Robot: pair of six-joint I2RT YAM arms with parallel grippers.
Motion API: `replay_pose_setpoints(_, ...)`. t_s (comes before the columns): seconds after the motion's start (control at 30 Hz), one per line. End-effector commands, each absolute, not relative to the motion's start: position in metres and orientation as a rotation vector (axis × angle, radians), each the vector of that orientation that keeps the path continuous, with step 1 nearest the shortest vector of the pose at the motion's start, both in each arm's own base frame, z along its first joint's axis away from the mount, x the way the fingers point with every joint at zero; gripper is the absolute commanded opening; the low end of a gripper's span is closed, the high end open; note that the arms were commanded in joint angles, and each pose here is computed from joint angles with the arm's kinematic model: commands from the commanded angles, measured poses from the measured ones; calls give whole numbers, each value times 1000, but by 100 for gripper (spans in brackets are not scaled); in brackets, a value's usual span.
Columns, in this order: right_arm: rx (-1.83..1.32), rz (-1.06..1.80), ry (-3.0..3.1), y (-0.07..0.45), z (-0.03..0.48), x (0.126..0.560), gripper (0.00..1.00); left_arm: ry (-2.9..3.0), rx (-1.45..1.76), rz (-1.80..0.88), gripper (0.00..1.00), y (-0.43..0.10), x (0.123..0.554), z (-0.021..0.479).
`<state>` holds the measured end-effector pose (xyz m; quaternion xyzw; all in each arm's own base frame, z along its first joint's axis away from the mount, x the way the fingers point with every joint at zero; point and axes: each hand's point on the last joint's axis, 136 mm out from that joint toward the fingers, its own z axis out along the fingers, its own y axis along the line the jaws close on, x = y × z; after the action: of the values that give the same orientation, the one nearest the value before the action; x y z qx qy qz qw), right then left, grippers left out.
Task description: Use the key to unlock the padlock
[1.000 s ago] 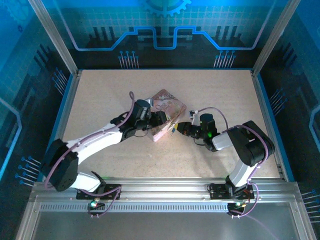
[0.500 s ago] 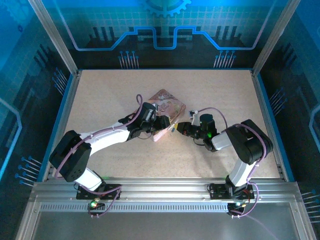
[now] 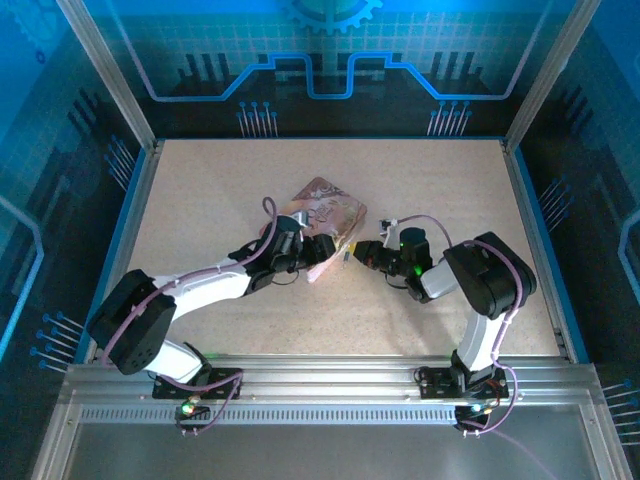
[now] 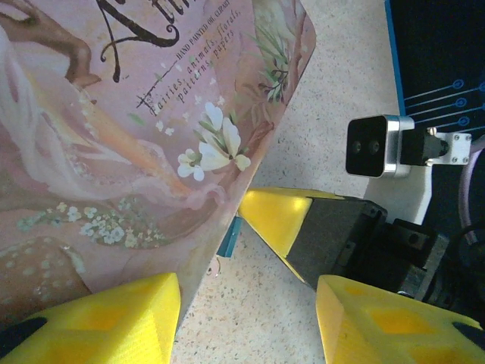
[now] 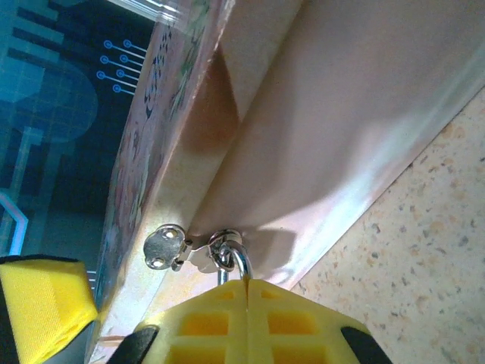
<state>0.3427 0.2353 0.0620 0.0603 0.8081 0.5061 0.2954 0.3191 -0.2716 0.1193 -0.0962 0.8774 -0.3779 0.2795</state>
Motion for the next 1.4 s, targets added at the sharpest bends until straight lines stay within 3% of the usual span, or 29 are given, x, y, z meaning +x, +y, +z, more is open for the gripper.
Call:
replay_pose_setpoints(0.0,212,1284,1987,220,84,374,0,2655,-408,-782,53,-229,272,40)
replay_pose_setpoints(0.4,158,1300,2015,225,67,369,2,2641,-460,-773,53,-211,271,39)
replay_pose_setpoints(0.63,-170,1287,2010,234,79,339,44,2626,-478,-771,53,-203,276,43)
replay_pose_setpoints(0.9,-423,1397,1979,252,77,320,66,2609,-486,-778,53,-198,280,49)
replay_pose_setpoints(1.37,-571,1417,1982,270,62,309,63,2600,-485,-796,53,-201,285,54)
